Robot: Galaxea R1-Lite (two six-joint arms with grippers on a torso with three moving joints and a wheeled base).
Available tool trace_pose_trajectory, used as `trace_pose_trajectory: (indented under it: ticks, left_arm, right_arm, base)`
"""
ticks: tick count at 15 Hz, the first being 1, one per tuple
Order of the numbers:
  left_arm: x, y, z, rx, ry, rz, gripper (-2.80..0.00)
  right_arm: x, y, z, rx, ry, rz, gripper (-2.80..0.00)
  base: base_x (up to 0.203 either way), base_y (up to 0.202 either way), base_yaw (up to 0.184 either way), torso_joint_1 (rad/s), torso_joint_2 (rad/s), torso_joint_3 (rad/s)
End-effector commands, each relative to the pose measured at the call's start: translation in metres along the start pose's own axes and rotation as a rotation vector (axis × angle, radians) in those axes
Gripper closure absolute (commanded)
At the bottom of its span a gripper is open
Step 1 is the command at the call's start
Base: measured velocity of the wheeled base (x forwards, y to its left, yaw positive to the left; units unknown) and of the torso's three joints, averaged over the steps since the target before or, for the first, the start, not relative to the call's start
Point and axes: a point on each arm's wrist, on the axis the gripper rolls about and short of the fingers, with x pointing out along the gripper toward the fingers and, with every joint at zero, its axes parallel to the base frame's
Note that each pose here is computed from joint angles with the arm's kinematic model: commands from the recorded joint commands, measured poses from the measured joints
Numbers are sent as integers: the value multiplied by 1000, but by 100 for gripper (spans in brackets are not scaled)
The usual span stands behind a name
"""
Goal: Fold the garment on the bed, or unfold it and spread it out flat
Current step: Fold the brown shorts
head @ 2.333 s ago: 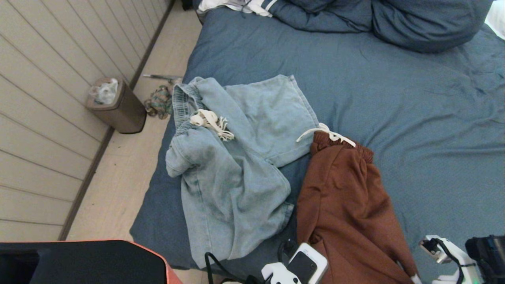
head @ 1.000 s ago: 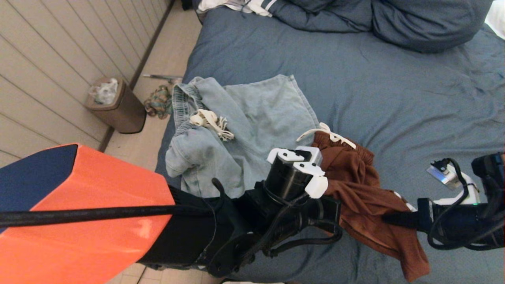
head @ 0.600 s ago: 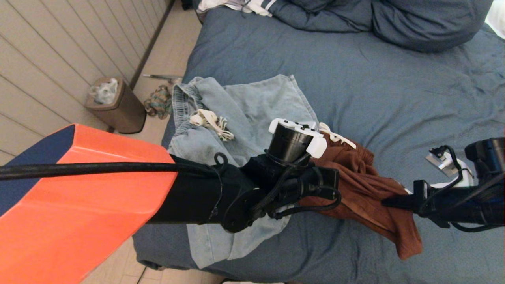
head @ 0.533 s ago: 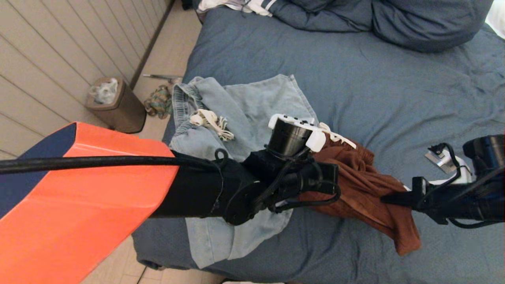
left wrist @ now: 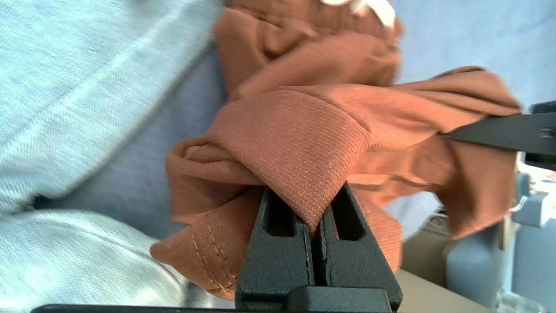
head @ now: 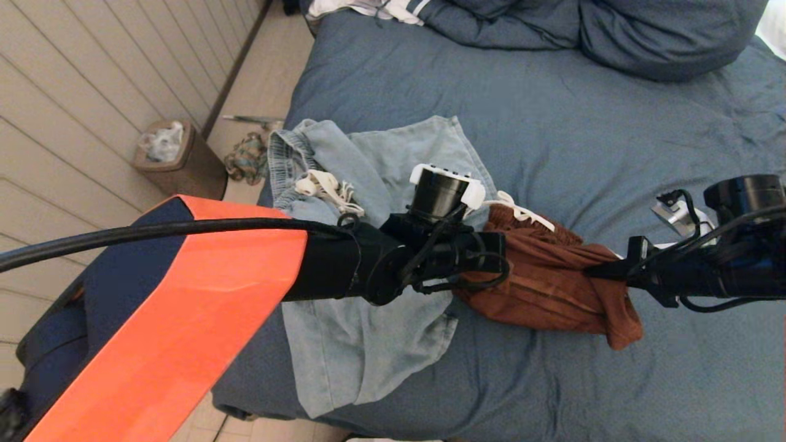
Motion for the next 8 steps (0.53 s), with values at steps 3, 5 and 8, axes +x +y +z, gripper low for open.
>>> trace_pose_trajectory:
  ticks: [3,5,8]
  left_arm:
    - [16,15,-8,-12,24,32,-280]
    - [9,12,-3,-12,8,25,-280]
    - [-11,8,20,-15,-45,23,-280]
  right_arm:
    - [10,-5,4,10,14,-3,-280]
    - [7,-4,5,1,7,0,-280]
    - [1,-7,9,8,-20,-8,-280]
  base:
    - [0,0,0,0,0,0]
    - [0,0,0,0,0,0]
    - [0,0,0,0,0,0]
